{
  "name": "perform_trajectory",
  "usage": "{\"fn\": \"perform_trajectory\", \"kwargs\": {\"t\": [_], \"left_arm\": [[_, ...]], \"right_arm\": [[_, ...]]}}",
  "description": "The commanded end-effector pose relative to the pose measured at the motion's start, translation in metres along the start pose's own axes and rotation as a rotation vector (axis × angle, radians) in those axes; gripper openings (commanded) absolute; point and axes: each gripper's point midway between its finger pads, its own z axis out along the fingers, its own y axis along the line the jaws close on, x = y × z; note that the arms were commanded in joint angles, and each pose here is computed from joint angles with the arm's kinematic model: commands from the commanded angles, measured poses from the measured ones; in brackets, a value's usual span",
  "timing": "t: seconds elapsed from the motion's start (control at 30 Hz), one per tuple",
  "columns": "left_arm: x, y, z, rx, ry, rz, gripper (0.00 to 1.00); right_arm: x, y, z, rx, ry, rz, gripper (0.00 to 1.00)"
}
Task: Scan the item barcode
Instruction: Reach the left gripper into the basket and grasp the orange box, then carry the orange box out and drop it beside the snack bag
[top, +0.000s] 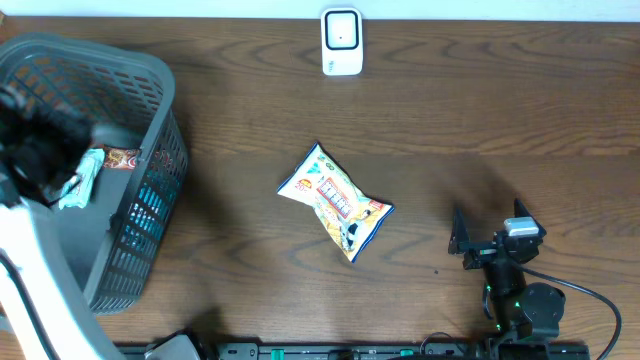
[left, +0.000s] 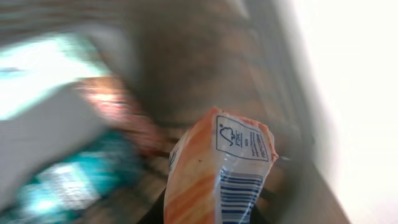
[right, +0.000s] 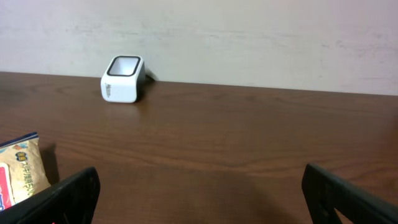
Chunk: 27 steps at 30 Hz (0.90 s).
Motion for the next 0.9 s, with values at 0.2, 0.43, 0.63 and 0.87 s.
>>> {"fn": "perform_trajectory", "kwargs": {"t": [0.2,0.43,0.63,0.87], "left_arm": [[0.145,-0.153,-0.021,0.396,0.209,0.510,0.07],[0.267,-0.187,0.047,0.324,0.318,0.781,0.08],[0.361,-0.190,0.123,0.307,0.443,0.888,0.08],[0.446,-0.162,0.185,0.248,0.602,0.809,0.08]], "right_arm": [[0.001,0.003,0.000,-0.011,-0.001,0.009,0.99],[0.001,0.003,0.000,-0.011,-0.001,0.009,0.99],[0.001,0.003,0.000,-0.011,-0.001,0.009,0.99],[0.001,0.003,0.000,-0.011,-0.001,0.009,0.99]]}}
